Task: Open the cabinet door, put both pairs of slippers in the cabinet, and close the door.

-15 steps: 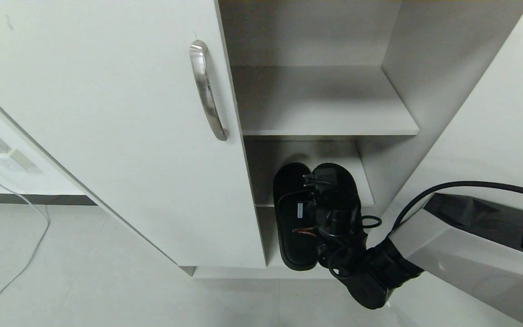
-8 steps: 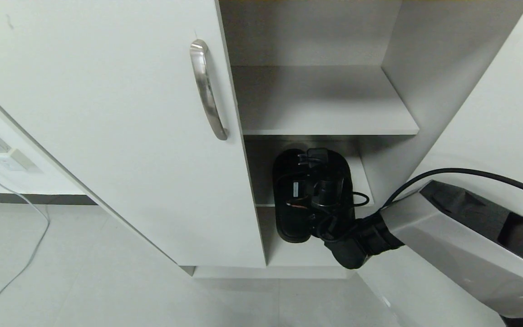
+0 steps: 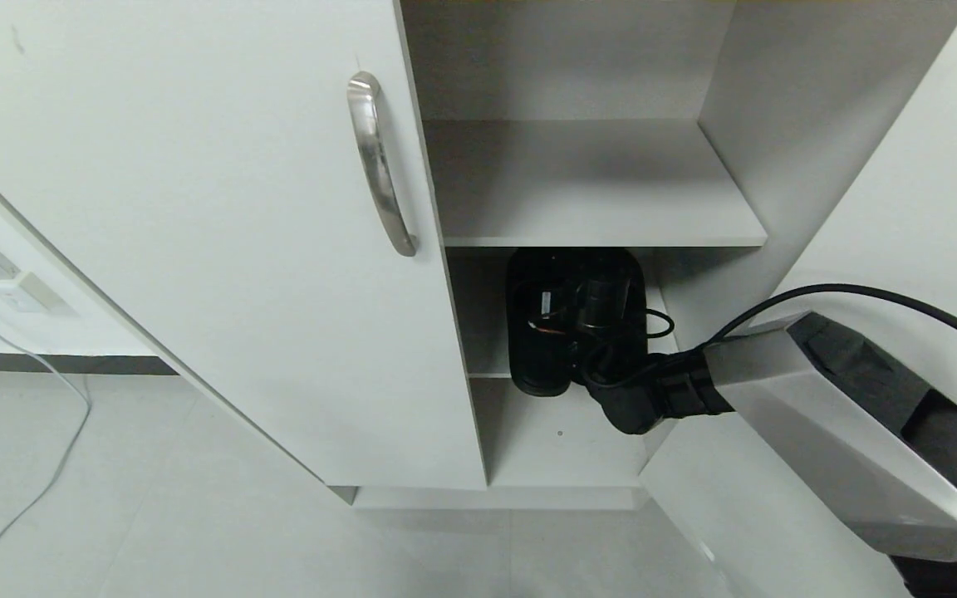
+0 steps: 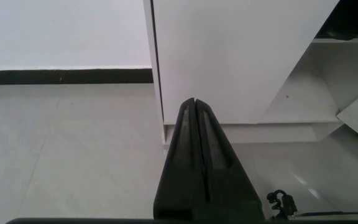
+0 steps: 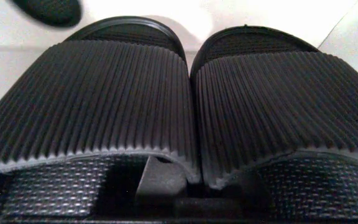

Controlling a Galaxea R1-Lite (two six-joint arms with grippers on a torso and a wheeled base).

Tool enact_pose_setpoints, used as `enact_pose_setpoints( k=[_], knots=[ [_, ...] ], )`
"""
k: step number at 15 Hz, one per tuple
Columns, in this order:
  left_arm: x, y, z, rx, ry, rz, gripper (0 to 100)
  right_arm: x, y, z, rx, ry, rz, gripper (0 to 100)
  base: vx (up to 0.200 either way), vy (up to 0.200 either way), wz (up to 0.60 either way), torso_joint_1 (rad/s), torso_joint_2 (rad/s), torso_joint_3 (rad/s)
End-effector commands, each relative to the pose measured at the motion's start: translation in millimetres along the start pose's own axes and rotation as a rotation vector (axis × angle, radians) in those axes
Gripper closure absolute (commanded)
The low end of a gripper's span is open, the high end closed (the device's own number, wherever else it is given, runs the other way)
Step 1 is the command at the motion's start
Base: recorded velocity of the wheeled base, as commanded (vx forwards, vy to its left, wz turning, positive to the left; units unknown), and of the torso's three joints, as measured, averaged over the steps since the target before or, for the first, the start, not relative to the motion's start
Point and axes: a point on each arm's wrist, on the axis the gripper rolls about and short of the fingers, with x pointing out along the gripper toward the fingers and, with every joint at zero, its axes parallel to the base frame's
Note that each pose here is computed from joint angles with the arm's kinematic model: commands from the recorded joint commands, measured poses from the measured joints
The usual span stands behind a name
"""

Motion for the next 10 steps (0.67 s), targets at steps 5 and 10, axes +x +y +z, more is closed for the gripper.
enact_pose_setpoints(
  k=[5, 10],
  knots=[
    [0, 0.0, 0.1, 0.000, 0.001, 0.002, 100, 19, -9, -20, -0.014, 0.012, -0.037, 100, 0.000, 0.000, 0.00, 0.000, 0.00, 0.000],
    [0, 0.0, 0.1, 0.000, 0.001, 0.002, 100, 21, -10, -26, -0.025, 0.028, -0.039, 100, 0.000, 0.000, 0.00, 0.000, 0.00, 0.000]
  ],
)
